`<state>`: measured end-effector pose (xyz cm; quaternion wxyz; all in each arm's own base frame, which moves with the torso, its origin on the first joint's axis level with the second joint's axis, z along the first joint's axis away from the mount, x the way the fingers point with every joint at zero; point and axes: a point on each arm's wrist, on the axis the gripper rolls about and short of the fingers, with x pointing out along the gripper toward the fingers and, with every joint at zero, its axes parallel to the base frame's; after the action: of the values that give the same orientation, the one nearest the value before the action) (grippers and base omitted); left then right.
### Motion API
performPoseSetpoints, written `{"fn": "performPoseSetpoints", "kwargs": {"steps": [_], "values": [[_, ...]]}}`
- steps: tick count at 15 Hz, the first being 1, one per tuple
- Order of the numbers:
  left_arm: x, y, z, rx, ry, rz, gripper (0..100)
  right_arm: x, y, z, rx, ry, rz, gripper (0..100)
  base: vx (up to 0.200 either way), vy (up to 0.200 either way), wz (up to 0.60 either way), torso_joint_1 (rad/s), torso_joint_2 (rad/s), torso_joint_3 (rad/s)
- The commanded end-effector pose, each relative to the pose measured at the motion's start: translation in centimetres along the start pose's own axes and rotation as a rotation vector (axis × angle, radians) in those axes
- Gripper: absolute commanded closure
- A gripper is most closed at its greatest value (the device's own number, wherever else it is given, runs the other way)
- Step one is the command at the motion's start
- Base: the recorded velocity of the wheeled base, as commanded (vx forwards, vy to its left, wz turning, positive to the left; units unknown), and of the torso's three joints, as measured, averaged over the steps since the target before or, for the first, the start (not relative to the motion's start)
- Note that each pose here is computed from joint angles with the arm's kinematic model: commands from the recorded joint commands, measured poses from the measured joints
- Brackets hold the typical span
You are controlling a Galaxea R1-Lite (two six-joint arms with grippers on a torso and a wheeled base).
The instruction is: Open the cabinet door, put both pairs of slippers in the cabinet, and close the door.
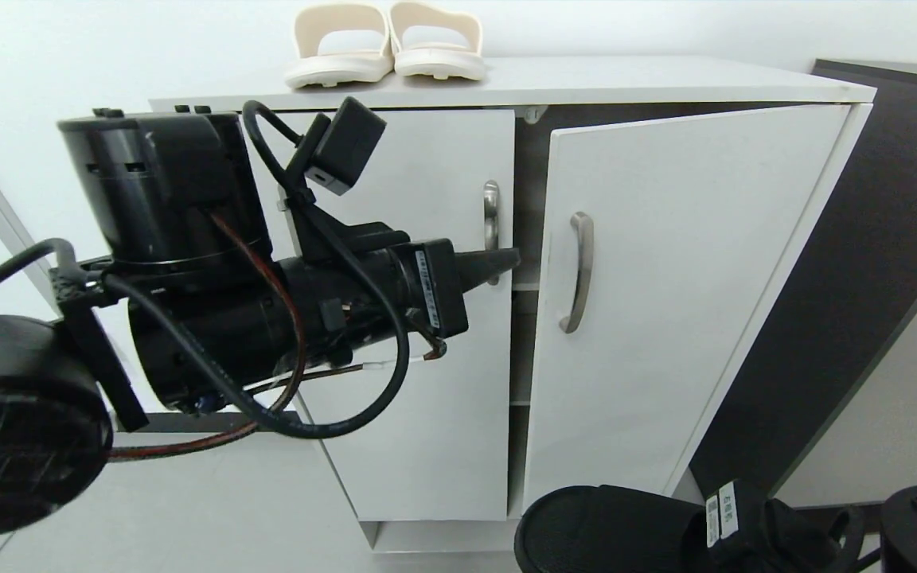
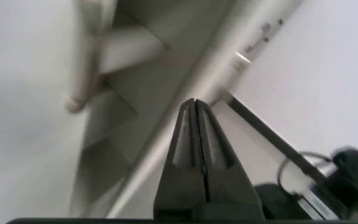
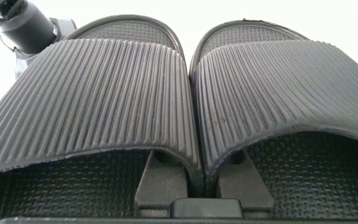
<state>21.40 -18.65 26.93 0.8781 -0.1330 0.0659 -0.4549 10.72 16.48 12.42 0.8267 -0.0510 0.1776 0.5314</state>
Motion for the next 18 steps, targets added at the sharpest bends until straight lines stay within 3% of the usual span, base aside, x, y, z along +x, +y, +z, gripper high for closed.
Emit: {"fn": "performPoseSetpoints", "kwargs": {"steps": [1,4,8,15,18], "values": [[1.5,1.7,0.3,-0.016,-0.008,0.042,100,0.0,0.0,0.0,-0.002,-0.001,0.001,100,0.000,0.000,0.00,0.000,0.00,0.000],[3.1,2.8,0.6,-0.022,-0.019,0.058,100,0.0,0.0,0.0,-0.001,0.001,0.000,100,0.000,0.000,0.00,0.000,0.00,0.000],[4.8,3.1,0.9,-0.016,-0.033,0.047,100,-0.2,0.0,-0.2,-0.003,0.002,-0.003,100,0.000,0.000,0.00,0.000,0.00,0.000],[6.2,1.6,0.4,-0.014,-0.019,-0.005,100,0.0,0.5,-0.3,-0.010,0.014,0.016,100,0.000,0.000,0.00,0.000,0.00,0.000],[5.8,1.0,0.0,-0.017,-0.006,-0.017,100,-0.1,0.7,-0.5,-0.012,0.022,0.024,100,-0.200,0.000,0.00,0.001,0.00,0.002]]}}
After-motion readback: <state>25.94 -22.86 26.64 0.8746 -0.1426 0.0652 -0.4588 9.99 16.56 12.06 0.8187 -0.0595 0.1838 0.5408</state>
